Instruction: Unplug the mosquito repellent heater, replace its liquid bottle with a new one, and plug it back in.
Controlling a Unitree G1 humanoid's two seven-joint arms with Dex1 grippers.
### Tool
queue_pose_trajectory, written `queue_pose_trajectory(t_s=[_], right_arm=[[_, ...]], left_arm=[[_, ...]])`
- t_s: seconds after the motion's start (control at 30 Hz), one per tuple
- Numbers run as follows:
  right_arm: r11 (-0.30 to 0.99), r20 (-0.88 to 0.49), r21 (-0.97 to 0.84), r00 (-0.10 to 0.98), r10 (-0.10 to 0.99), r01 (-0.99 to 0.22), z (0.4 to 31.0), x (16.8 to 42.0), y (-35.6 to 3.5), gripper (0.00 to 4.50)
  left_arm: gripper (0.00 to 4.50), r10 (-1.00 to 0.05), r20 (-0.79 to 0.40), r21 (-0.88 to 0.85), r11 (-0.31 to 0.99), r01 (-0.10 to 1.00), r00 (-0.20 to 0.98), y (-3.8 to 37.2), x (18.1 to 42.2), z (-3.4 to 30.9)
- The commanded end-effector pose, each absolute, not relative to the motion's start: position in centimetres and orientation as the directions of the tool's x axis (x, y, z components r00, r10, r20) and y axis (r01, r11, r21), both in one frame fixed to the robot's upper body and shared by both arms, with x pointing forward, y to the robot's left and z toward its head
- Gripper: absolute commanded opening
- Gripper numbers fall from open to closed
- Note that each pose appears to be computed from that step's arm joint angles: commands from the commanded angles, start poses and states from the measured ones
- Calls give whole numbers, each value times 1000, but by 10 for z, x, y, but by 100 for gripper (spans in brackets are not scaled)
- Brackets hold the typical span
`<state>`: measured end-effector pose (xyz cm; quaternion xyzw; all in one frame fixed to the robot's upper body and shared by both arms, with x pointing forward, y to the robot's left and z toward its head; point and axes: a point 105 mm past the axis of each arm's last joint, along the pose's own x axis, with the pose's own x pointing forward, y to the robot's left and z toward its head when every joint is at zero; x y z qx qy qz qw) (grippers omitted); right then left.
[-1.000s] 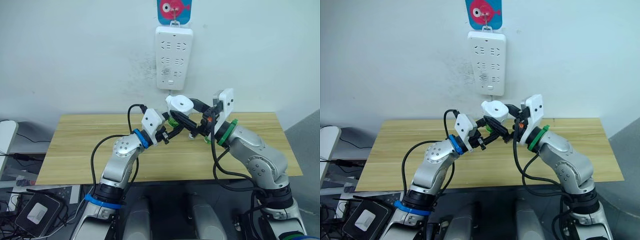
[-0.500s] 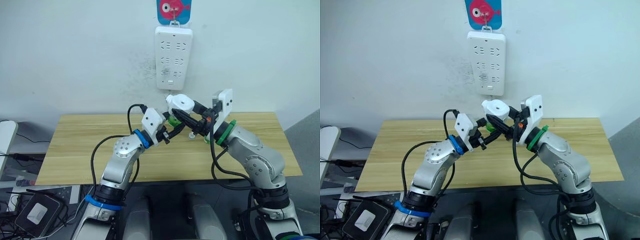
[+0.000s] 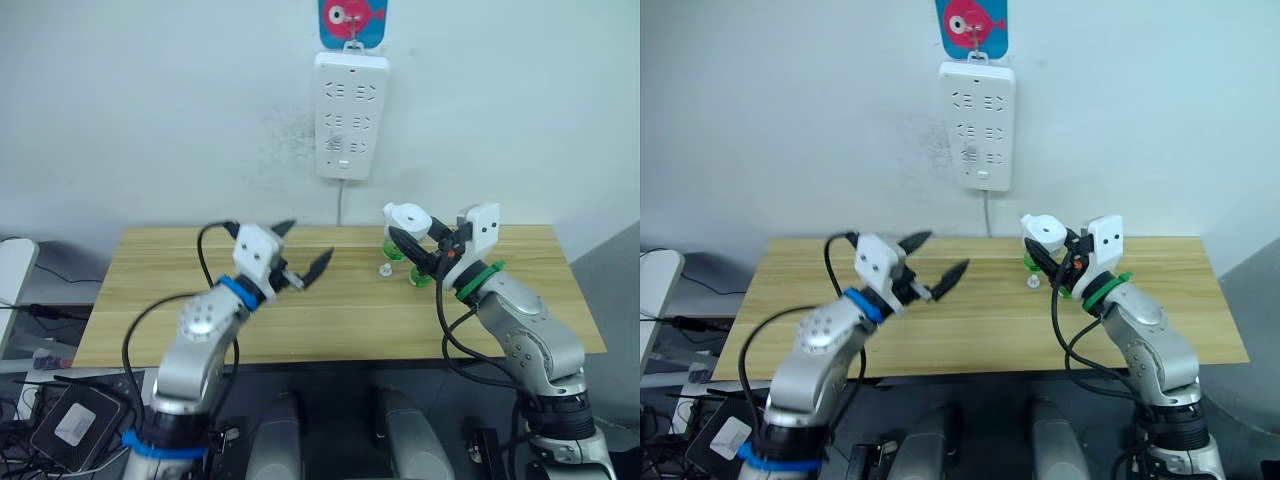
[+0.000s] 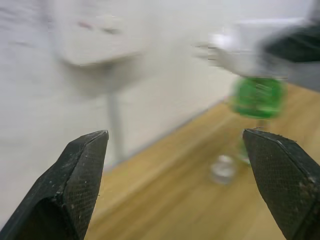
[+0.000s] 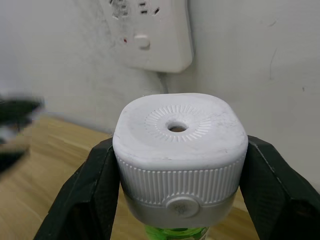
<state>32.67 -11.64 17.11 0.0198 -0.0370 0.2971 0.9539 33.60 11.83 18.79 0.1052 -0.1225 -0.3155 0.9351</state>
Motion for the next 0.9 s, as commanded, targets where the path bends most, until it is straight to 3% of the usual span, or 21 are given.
queue_pose_trajectory(t_s=[0.03, 0.2, 0.4, 0.63, 0.9], right_arm=[[813, 142, -48, 801, 581, -581, 187, 318, -117, 294], [823, 157, -65, 808, 567, -565, 196, 320, -120, 294], [839, 192, -54, 819, 540, -541, 208, 318, -123, 294], [851, 206, -30, 830, 518, -524, 213, 311, -121, 294], [856, 221, -26, 832, 509, -517, 221, 311, -123, 294]], left_arm=[[450, -670, 201, 361, 729, 582, 715, 119, 357, 224], [450, -739, 178, 423, 653, 628, 650, 111, 388, 248], [450, -771, 149, 456, 609, 648, 619, 95, 410, 252], [450, -797, 142, 459, 579, 674, 588, 74, 420, 253], [450, -860, 176, 406, 507, 761, 479, 62, 415, 270]])
